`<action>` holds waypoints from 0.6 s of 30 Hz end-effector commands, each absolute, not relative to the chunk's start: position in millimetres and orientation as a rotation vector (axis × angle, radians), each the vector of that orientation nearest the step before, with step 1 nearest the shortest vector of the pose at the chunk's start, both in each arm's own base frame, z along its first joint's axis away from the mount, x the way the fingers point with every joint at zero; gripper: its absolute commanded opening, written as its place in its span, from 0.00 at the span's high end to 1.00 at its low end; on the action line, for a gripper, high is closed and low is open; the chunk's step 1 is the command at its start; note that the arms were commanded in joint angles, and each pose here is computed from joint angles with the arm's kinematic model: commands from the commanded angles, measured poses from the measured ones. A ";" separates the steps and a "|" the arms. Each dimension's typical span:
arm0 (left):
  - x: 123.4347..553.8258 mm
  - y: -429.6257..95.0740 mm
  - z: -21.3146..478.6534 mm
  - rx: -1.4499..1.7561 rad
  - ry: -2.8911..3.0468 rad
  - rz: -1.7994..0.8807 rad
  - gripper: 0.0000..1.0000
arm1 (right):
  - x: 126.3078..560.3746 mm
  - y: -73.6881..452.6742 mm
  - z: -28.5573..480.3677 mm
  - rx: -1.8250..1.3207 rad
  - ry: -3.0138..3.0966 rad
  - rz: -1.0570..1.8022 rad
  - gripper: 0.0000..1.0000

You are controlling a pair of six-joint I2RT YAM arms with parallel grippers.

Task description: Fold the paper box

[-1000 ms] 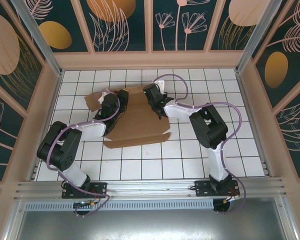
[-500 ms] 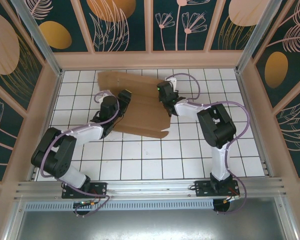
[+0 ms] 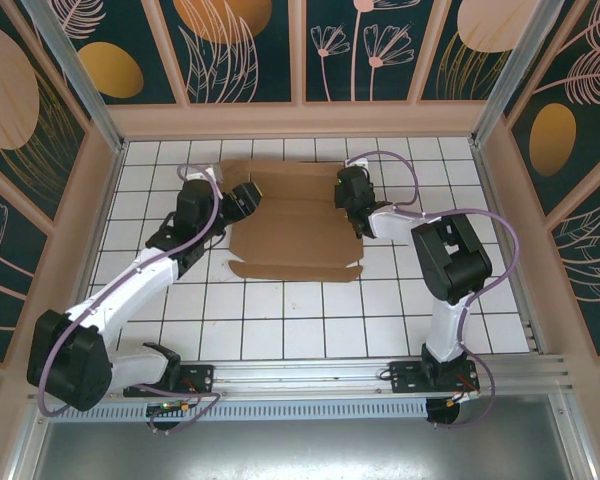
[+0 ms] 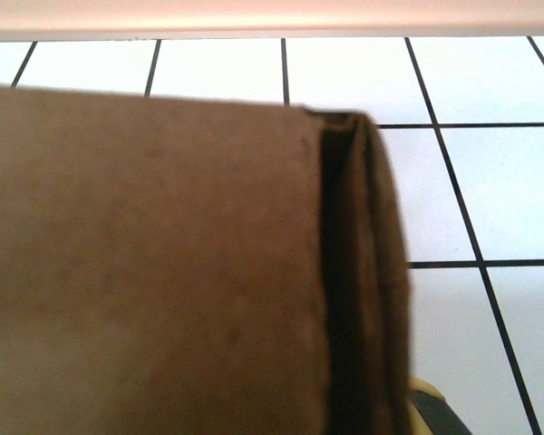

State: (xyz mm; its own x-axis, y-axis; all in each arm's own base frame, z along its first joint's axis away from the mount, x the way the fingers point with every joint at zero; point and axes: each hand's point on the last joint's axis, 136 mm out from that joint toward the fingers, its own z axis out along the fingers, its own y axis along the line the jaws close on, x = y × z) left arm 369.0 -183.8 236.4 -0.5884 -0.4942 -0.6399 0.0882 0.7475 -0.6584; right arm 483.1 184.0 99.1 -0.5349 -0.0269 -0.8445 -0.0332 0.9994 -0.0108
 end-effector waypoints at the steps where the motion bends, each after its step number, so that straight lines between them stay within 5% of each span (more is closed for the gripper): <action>1: 365.3 -169.8 248.3 -0.189 2.123 -0.649 0.31 | 464.4 175.5 68.5 -0.138 2.248 -0.046 1.00; 18: 444.7 -167.2 216.4 -0.234 2.214 -0.782 0.27 | 464.3 189.7 59.0 -0.191 2.277 0.019 1.00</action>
